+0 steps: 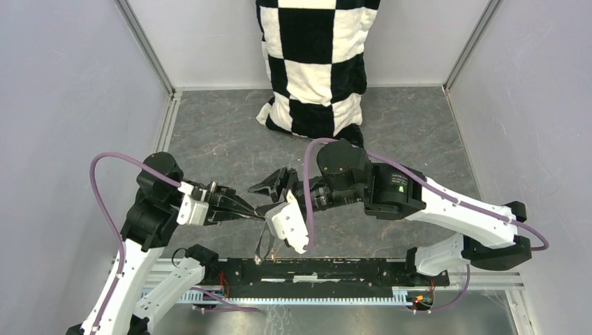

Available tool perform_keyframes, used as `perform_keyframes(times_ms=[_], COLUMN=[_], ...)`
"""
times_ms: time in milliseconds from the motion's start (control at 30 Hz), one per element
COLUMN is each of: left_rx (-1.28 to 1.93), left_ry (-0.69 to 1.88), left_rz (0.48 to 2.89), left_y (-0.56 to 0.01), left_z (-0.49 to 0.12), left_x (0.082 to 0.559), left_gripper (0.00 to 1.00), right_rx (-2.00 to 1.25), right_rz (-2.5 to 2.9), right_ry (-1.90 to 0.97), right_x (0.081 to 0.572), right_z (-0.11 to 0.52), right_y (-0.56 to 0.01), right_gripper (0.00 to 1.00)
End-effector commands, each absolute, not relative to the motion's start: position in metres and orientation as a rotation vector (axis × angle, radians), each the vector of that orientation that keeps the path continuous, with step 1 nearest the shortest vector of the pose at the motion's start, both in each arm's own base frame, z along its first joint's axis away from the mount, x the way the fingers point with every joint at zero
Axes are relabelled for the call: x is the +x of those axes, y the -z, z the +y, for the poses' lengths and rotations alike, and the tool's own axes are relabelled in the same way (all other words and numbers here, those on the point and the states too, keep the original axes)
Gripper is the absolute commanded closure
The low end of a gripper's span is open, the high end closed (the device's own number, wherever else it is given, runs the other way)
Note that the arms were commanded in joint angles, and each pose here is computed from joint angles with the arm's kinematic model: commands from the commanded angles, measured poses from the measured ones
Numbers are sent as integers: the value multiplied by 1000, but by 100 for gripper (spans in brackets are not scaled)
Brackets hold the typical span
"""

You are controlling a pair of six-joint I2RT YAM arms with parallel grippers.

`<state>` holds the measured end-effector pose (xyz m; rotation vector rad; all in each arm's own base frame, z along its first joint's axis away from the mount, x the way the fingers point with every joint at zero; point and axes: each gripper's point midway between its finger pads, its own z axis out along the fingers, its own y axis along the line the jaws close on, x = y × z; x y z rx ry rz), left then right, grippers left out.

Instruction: Put the keys on the keyring

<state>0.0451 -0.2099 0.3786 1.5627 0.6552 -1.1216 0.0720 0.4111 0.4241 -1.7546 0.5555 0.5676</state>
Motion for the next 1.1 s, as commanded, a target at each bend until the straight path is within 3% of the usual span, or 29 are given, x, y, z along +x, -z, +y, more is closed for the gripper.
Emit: perform_keyframes(times_ms=[0,1067], left_rx=[1600,1596], left_ry=[1086,1051], left_rz=[516,507], left_y=[-392,-393], left_z=[-206,-206], left_x=[32,32], left_gripper=[98,98], right_rx=[-1812,-1790], right_rz=[539,565], right_ry=[-651,-784], right_x=[65,76], right_z=[410,405], right_y=[-421,-446], right_gripper=[47,44])
